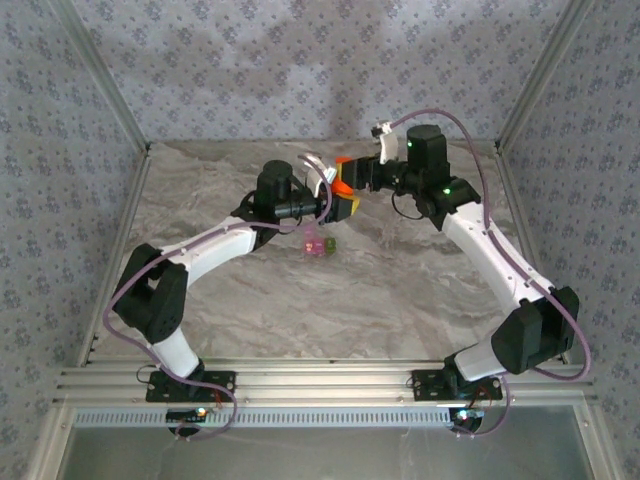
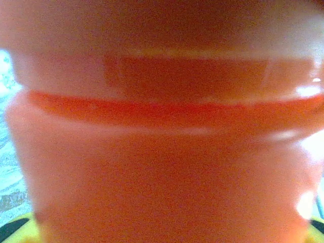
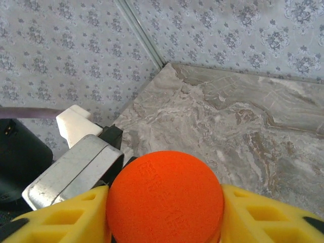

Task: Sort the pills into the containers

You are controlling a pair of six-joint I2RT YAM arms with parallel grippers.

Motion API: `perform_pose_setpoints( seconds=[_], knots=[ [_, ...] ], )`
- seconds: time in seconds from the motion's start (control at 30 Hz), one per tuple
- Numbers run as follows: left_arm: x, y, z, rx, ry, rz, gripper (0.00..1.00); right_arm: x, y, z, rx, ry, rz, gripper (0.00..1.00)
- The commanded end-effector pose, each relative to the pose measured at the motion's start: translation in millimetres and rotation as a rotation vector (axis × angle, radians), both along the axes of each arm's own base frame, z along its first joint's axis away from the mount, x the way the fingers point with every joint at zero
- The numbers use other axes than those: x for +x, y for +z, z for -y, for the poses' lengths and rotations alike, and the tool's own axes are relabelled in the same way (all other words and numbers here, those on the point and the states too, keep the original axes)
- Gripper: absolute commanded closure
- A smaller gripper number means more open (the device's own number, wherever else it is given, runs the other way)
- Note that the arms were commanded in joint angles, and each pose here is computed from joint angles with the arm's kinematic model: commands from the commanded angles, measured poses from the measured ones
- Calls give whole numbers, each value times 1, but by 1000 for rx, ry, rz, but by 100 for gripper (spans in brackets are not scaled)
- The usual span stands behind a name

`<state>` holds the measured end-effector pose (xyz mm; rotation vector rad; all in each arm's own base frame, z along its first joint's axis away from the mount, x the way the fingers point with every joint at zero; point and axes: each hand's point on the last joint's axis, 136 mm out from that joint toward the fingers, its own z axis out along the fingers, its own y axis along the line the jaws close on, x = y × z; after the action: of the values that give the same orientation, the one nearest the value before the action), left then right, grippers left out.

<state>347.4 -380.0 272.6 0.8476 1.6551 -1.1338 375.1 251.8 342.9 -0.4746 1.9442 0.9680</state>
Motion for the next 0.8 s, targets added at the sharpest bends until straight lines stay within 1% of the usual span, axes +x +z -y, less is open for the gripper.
perform_pose_setpoints(
  seconds=[0.0, 0.03, 0.07, 0.2, 0.27, 0.37, 0.43, 0.57, 0.67, 0.77],
  knots=[
    [-10, 41, 13, -92, -25, 142, 100, -5, -16, -3, -15, 24, -59, 28],
    [-8, 40, 11, -89, -19, 137, 100, -7, -11, 3, -5, 30, -49, 22],
    [-6, 39, 9, -89, -16, 129, 100, -9, -4, 9, 4, 40, -33, 19],
    [-5, 40, -2, -96, -40, 109, 100, -31, 19, 35, 30, 114, 49, 14],
    [-12, 44, -6, -98, -84, 118, 100, -42, 29, 48, 45, 143, 72, 13],
    [-30, 48, -4, -92, -213, 110, 100, -43, 34, 62, 55, 159, 65, 14],
    [-43, 50, -3, -86, -294, 99, 100, -39, 39, 65, 62, 159, 77, 16],
    [-61, 50, -1, -65, -415, 59, 100, -39, 44, 57, 71, 244, 73, 16],
    [-68, 48, 0, -44, -454, 42, 100, -40, 47, 48, 82, 296, 66, 16],
    [-69, 45, 0, -39, -464, 35, 100, -40, 46, 39, 69, 316, 63, 16]
  ],
)
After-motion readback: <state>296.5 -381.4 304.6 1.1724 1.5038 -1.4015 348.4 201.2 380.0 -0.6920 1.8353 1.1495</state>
